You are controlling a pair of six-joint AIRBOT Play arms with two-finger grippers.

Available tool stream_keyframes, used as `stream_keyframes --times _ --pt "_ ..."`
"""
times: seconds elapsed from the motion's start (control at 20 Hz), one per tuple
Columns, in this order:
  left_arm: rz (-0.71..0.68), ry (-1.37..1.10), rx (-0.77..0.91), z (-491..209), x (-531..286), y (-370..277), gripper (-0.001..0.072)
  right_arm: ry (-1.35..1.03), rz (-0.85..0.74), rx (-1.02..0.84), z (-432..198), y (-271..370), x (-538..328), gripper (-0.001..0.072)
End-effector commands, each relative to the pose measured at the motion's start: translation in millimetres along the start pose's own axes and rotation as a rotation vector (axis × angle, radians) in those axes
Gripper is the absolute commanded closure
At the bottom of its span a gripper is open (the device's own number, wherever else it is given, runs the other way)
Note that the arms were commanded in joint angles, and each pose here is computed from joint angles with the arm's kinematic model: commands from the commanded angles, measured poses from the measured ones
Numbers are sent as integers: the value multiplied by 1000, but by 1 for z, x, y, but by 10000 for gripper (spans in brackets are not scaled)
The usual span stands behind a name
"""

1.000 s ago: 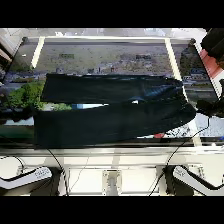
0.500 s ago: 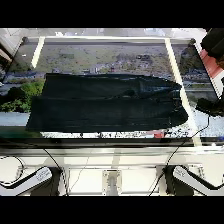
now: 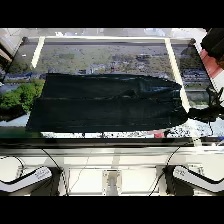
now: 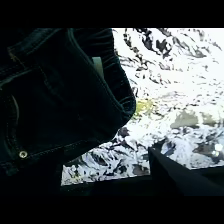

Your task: Fold the clothes and pants, and hang the long-sleeved shirts on hangers.

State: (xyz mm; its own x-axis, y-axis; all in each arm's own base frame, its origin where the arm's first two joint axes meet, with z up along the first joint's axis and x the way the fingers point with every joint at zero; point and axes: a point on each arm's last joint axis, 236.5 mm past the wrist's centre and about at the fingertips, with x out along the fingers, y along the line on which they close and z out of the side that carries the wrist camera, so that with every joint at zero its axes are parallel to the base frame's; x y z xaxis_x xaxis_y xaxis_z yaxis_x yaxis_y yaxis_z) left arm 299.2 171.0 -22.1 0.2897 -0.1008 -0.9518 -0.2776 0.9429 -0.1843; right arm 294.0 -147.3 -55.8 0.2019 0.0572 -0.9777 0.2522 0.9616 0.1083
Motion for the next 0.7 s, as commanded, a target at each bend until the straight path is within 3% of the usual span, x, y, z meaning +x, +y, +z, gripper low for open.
stream_keyframes --times 0.0,0.35,0.5,0.55,0.65 --pt "-27 249 -46 -55 10 7 399 73 27 31 -12 0 27 138" --pt "-43 287 -54 -63 17 5 400 -2 129 124 12 20 42 192" --pt "-45 290 -54 -64 16 5 400 11 147 210 12 23 49 619" --pt "-44 290 -55 -64 16 5 400 10 148 221 12 23 48 689" --pt "-35 290 -66 -66 15 11 400 14 150 226 12 24 45 690"
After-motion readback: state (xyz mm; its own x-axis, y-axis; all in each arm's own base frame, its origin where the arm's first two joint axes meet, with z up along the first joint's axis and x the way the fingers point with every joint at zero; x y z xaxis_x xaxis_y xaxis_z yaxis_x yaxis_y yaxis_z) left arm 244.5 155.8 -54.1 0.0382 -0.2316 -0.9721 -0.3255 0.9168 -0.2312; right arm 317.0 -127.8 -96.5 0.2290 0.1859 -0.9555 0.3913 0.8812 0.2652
